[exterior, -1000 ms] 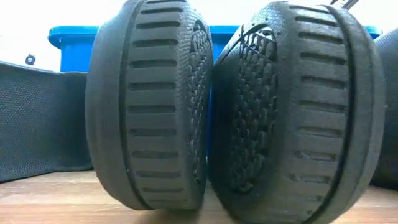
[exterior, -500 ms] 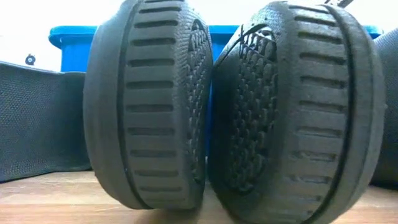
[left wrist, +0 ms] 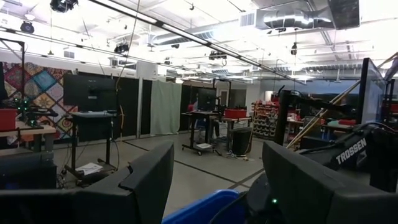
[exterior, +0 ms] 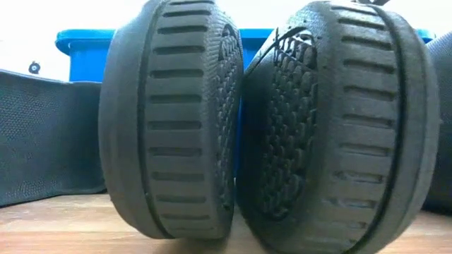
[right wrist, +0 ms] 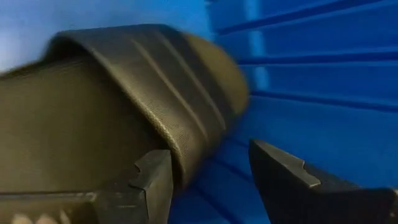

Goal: Pick and place slides into bin
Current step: Put the black slide into the bin

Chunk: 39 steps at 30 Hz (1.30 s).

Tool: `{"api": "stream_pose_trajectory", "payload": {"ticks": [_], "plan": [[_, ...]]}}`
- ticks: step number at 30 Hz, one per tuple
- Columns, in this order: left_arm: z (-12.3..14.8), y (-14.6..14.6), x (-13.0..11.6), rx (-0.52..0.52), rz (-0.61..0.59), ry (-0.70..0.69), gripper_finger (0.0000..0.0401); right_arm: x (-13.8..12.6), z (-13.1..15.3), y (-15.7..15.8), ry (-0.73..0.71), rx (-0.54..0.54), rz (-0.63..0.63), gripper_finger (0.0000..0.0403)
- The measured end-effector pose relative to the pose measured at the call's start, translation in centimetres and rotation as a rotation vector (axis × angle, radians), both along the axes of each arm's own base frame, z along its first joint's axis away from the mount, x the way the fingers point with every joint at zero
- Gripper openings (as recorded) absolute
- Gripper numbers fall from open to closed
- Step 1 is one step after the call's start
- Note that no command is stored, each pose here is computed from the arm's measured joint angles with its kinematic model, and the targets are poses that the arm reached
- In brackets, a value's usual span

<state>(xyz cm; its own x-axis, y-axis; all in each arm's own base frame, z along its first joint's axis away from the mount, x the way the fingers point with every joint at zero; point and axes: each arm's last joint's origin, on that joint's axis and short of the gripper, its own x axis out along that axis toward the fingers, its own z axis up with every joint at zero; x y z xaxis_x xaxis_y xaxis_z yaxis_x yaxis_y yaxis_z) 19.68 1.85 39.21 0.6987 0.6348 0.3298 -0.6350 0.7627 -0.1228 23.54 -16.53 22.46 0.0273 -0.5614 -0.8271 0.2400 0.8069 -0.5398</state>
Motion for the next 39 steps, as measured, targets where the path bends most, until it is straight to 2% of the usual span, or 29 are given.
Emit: {"api": "stream_pose_trajectory", "payload": {"ticks": [4, 15, 19, 21, 28, 32, 35, 39], "plan": [[0.0, 0.0, 0.0, 0.000, -0.001, 0.002, 0.0231, -0.3, -0.3, 0.0, -0.026, 0.086, 0.011, 0.0192], [0.0, 0.0, 0.0, 0.001, -0.002, 0.003, 0.0231, -0.5, -0.6, -0.1, -0.016, 0.121, 0.038, 0.0192], [0.0, 0.0, 0.0, 0.001, -0.002, 0.002, 0.0231, -0.7, -0.3, 0.2, -0.022, 0.212, 0.074, 0.0192], [0.0, 0.0, 0.0, 0.002, -0.003, 0.002, 0.0231, -0.6, -0.2, 0.2, -0.027, 0.220, 0.064, 0.0192], [0.0, 0.0, 0.0, 0.002, -0.004, 0.001, 0.0231, -0.6, -0.1, 0.2, -0.037, 0.218, 0.060, 0.0192], [0.0, 0.0, 0.0, 0.002, -0.004, 0.003, 0.0231, -0.3, 0.4, 0.0, -0.098, 0.209, -0.007, 0.0192], [0.0, 0.0, 0.0, 0.002, -0.003, 0.003, 0.0231, 0.1, 1.8, -0.3, -0.160, 0.182, -0.040, 0.0191], [-0.1, 0.0, 0.0, 0.001, -0.003, 0.005, 0.0231, 0.7, 4.9, -0.6, -0.272, 0.138, -0.014, 0.0192]]}}
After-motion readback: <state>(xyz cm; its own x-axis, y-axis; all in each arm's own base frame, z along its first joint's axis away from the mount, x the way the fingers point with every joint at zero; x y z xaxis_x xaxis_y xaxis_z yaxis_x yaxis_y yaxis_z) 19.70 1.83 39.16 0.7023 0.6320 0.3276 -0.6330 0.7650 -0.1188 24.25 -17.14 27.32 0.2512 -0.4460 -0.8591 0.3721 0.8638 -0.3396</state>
